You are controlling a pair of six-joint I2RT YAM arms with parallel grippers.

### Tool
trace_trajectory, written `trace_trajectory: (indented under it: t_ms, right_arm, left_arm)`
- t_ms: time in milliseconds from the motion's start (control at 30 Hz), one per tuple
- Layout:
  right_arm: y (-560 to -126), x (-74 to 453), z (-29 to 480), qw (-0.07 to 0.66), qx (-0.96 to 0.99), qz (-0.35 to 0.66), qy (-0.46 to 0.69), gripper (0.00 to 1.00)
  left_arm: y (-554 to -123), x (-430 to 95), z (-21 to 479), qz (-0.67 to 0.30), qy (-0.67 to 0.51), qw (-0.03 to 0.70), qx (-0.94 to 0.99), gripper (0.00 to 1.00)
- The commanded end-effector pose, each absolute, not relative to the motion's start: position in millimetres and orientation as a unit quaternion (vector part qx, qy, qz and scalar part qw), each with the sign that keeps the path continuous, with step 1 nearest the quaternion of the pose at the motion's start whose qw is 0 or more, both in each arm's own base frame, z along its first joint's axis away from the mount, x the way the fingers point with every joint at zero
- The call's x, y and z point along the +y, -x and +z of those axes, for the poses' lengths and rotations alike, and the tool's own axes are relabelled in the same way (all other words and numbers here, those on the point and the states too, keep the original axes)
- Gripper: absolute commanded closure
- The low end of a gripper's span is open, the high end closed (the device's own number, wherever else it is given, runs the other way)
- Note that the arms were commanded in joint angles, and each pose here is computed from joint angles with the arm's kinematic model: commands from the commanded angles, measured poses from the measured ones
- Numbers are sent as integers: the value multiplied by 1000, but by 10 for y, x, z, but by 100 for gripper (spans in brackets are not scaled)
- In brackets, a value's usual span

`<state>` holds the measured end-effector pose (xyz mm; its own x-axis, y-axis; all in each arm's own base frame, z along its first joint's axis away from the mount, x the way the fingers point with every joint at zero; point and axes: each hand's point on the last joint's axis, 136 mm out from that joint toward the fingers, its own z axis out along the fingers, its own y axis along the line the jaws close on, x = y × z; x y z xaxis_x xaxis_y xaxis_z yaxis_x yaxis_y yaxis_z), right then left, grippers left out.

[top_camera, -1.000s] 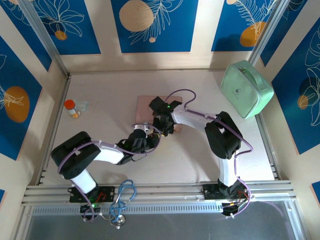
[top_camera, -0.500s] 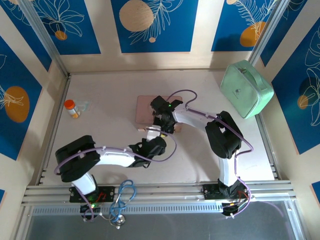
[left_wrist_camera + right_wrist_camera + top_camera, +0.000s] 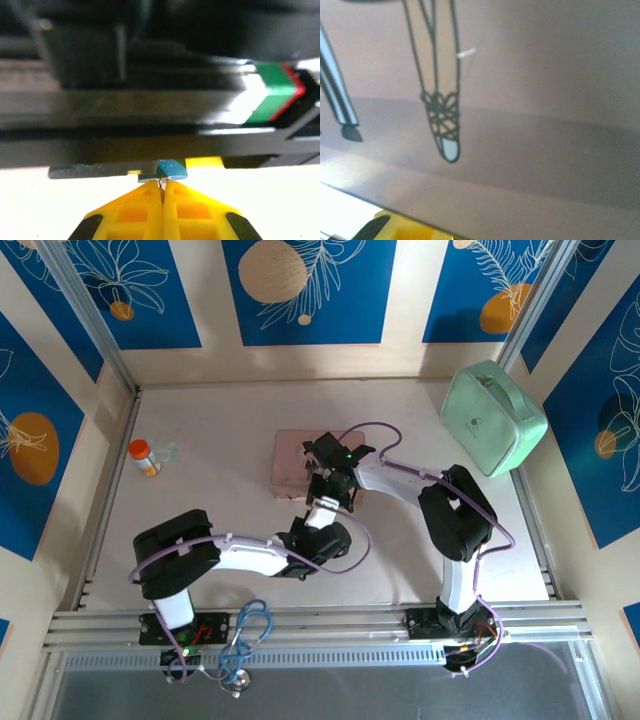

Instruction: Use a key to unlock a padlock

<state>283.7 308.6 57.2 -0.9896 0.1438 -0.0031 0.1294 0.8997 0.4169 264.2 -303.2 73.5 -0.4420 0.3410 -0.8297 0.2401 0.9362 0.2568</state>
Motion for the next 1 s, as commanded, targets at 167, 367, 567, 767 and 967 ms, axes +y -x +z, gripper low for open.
trace_trajectory:
  t_ms: [167,367,567,767,967]
  right_arm:
    - [-2314,3052,229,-62,977,186,-79,99]
    - [-2344,2990,128,-35,982,174,-66,96]
    - [-2270,2959,3,-44,985,156,-59,94]
    - [-2242,2892,-28,-51,988,128,-64,90]
    - [-2238,2880,1,-45,992,101,-55,81]
  left_arm:
    - [-2394,-3125,1340,-107,-142,471,864,0]
    - [-2368,-2373,1620,-123,-29,440,889,0]
    - [-2517,-1969,1807,-169,59,406,896,0]
    - [-2581,-2031,1940,-200,52,409,889,2]
    - [-2586,-2122,1941,-226,57,393,890,9]
